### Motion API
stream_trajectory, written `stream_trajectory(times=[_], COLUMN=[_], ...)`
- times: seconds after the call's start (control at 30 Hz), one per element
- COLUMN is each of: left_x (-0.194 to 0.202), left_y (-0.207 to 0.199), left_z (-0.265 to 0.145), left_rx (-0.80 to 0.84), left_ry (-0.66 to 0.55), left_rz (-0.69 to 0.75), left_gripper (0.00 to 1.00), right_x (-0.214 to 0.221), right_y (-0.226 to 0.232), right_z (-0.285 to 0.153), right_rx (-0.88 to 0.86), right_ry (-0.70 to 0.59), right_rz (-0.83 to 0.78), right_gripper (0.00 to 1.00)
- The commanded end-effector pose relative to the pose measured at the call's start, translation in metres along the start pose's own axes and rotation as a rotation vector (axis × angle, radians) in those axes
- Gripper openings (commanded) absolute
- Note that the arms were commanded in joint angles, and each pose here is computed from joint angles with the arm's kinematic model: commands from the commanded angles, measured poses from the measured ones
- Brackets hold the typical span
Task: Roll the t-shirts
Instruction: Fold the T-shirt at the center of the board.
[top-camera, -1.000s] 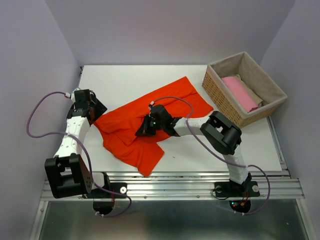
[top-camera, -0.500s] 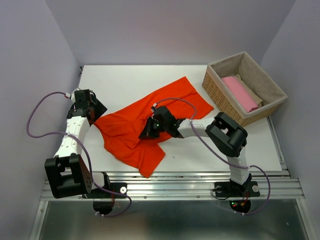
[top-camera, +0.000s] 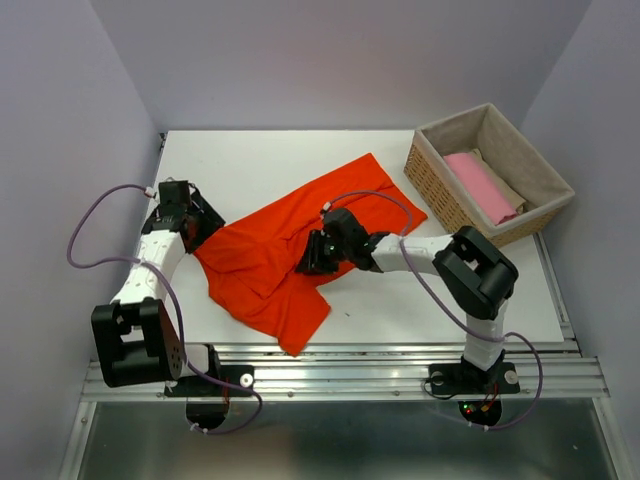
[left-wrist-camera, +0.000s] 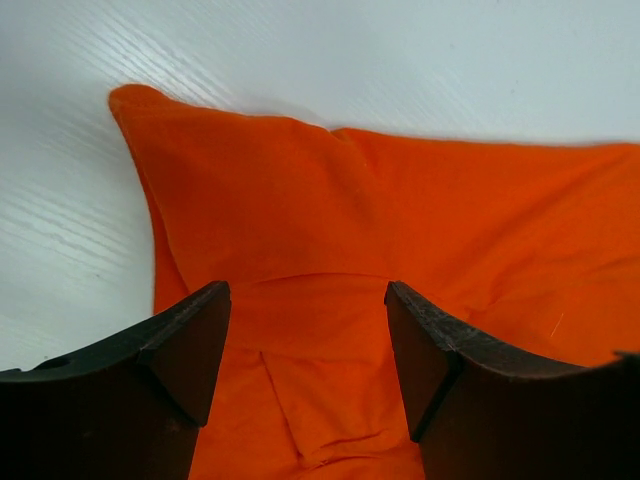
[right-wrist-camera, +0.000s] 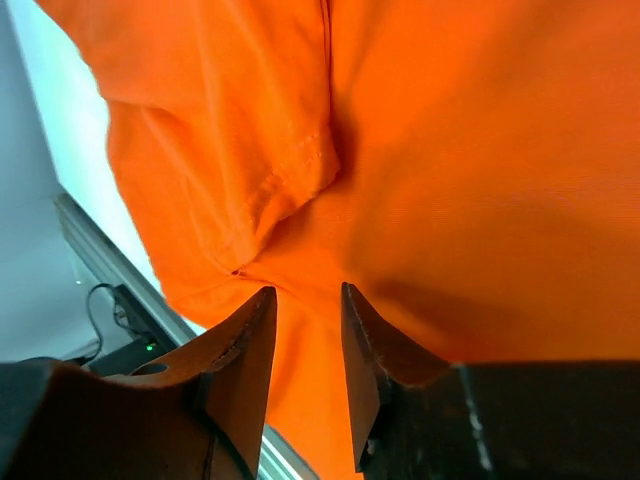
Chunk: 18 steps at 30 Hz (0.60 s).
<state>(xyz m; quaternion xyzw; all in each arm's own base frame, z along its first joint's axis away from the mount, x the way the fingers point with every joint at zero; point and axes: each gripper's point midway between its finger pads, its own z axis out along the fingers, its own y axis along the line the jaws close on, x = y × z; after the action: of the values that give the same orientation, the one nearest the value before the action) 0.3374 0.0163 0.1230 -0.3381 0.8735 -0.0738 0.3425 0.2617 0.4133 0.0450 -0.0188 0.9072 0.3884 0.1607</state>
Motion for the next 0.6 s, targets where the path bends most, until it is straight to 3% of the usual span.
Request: stream_trajectory(times=[0.0, 0.33, 0.57], left_x=[0.024, 0.068, 0.073], left_y=[-0.011, 0.003, 0.012], left_z=[0.015, 0.052, 0.082], left_rx=[0.042, -0.022, -0.112], left_ry=[0.075, 0.216, 0.277], left_rz=[0.02, -0.012, 0.0], left_gripper=[0.73, 0.7, 0.69], right_x=[-0.065, -0.151, -0.177], right_y=[-0.016, -0.115, -0.169], right_z=[-0.037, -0.077, -0.091], right_rx=[0.046, 0.252, 0.401], right_ry=[-0.172, -0.307, -0.349], right_rz=[-0.022, 0.028, 0.055], right_gripper=[0.38, 0.39, 0.39])
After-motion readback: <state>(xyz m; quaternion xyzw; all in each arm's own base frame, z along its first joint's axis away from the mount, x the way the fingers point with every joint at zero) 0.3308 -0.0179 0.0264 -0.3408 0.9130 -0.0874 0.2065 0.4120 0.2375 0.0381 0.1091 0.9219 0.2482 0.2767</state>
